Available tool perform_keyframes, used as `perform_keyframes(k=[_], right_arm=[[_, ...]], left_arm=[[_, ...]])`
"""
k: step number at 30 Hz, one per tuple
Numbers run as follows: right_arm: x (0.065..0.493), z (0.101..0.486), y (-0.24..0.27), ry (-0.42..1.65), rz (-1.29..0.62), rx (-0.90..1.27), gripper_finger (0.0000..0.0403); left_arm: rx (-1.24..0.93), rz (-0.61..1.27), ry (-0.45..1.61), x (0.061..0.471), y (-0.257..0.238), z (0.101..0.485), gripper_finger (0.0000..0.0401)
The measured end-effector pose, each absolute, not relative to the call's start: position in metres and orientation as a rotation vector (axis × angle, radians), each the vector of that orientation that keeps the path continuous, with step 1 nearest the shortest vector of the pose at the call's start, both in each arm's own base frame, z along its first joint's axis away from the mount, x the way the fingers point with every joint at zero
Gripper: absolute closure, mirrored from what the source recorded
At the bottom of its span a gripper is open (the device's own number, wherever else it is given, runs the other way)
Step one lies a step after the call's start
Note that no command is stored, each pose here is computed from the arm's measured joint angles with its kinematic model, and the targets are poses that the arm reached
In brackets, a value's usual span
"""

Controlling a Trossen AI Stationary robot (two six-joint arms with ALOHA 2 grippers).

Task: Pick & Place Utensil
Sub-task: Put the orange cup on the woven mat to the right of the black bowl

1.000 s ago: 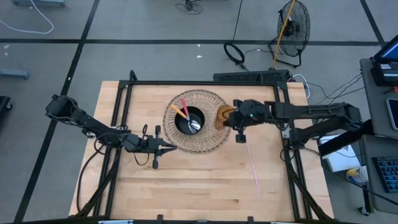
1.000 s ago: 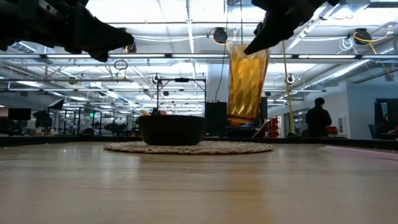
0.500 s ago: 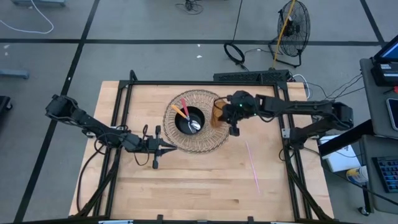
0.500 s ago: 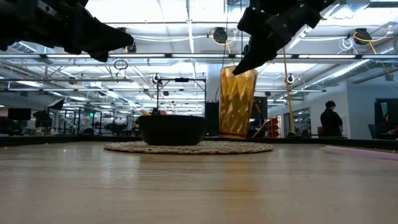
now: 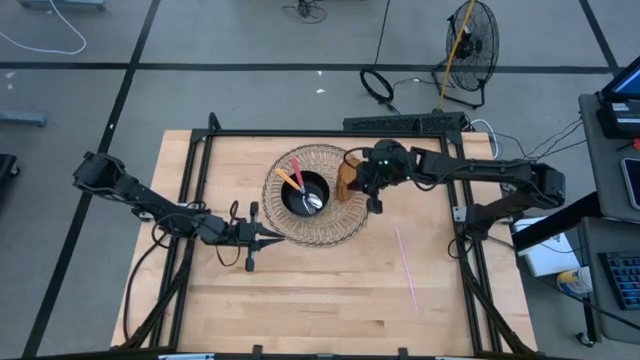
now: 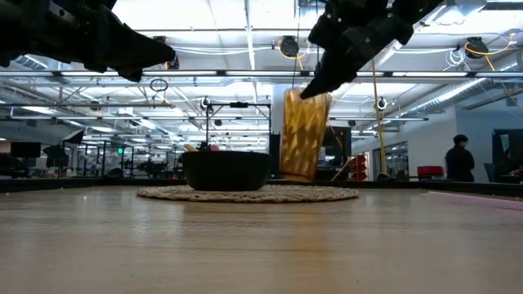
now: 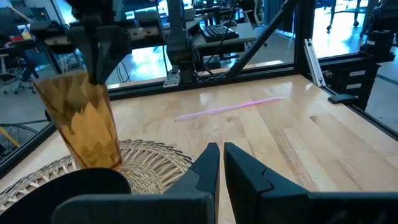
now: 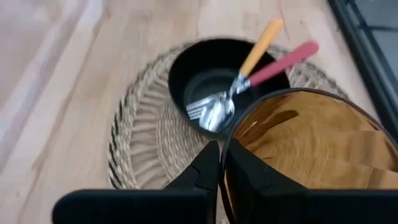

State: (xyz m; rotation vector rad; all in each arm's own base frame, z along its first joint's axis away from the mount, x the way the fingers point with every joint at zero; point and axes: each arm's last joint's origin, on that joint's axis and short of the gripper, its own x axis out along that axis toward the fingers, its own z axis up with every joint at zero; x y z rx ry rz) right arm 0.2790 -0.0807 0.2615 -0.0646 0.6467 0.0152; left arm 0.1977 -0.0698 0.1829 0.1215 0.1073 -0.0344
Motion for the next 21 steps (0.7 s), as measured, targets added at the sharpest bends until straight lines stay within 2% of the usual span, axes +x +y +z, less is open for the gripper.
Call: perform_keyframes(k=[7,21], right_arm=[[0.2786,0.2506,-0.0859,0.718,0.009,-0.034,0.0392],[0.2788,0.2511,-0.0858,0.713,0.006,-0.026,0.0389]], left_arm=[[0.119,-0.034,0.107,0.1977,-0.0698,0.1830,0.0377],[0.125,-0.035,0.111,0.1976,-0.0698,0.1825,0.0377]])
